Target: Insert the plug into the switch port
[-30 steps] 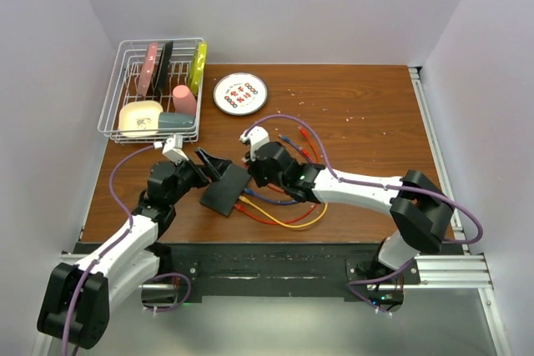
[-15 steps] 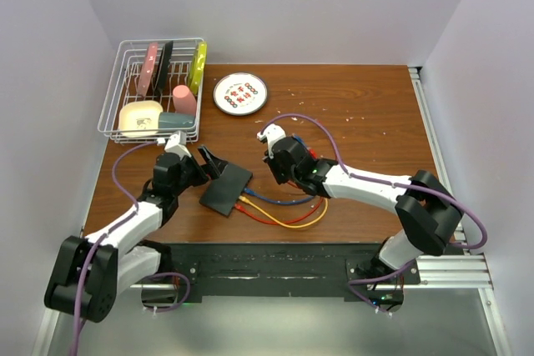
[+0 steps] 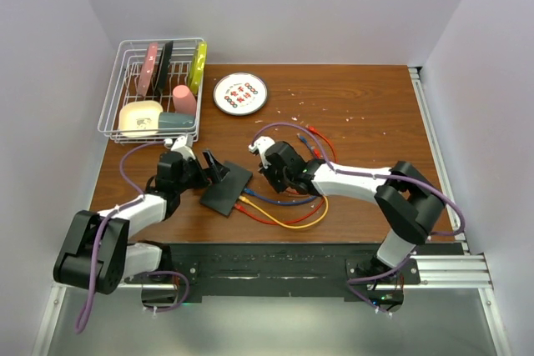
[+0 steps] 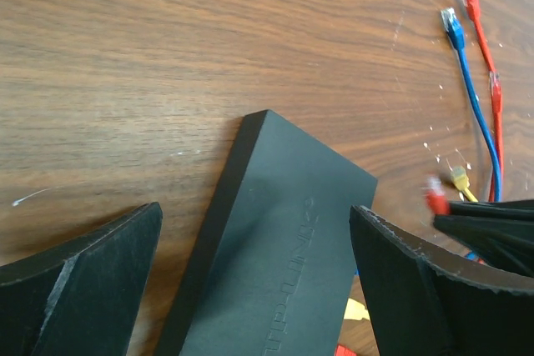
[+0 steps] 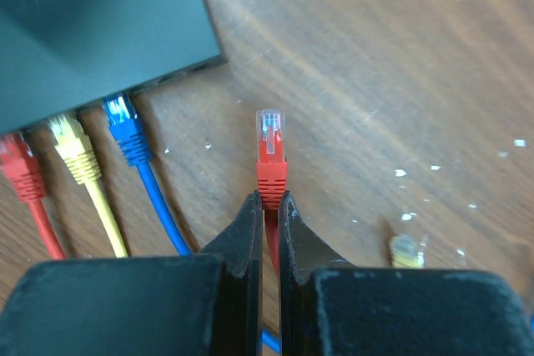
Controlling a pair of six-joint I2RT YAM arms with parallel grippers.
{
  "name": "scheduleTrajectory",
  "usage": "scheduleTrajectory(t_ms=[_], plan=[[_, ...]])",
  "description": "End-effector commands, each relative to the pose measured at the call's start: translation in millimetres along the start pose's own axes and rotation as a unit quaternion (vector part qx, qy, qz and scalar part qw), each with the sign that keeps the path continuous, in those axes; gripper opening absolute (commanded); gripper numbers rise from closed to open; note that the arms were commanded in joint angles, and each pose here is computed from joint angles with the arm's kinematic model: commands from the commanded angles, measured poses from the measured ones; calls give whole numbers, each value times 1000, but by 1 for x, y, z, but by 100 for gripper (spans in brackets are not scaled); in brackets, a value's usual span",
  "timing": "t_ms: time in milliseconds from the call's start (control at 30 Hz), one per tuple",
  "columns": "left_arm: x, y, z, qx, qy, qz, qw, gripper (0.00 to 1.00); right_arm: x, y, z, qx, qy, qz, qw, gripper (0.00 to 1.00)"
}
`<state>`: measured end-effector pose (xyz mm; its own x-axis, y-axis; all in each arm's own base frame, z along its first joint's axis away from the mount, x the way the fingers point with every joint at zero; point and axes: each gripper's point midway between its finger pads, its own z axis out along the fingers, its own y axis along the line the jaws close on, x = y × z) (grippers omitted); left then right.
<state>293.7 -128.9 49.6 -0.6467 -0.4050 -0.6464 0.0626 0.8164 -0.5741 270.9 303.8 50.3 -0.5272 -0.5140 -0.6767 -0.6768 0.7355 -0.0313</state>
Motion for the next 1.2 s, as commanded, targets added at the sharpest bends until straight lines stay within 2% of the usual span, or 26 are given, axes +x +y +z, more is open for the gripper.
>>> scheduleTrajectory(t_ms=[0, 267, 400, 1167], plan=[[-21, -21, 4, 50, -24, 35, 998, 100, -9, 13, 4, -29, 4, -23, 999, 0], [-5, -26, 11, 83, 10, 26, 996, 98, 1, 32, 12, -46, 27, -51, 997, 0], [2, -26, 15, 92, 24, 21, 995, 93, 4, 39, 16, -56, 32, -59, 996, 0], [4, -16, 12, 66, 16, 10, 998, 77, -10, 45, 21, -57, 10, -51, 997, 0]])
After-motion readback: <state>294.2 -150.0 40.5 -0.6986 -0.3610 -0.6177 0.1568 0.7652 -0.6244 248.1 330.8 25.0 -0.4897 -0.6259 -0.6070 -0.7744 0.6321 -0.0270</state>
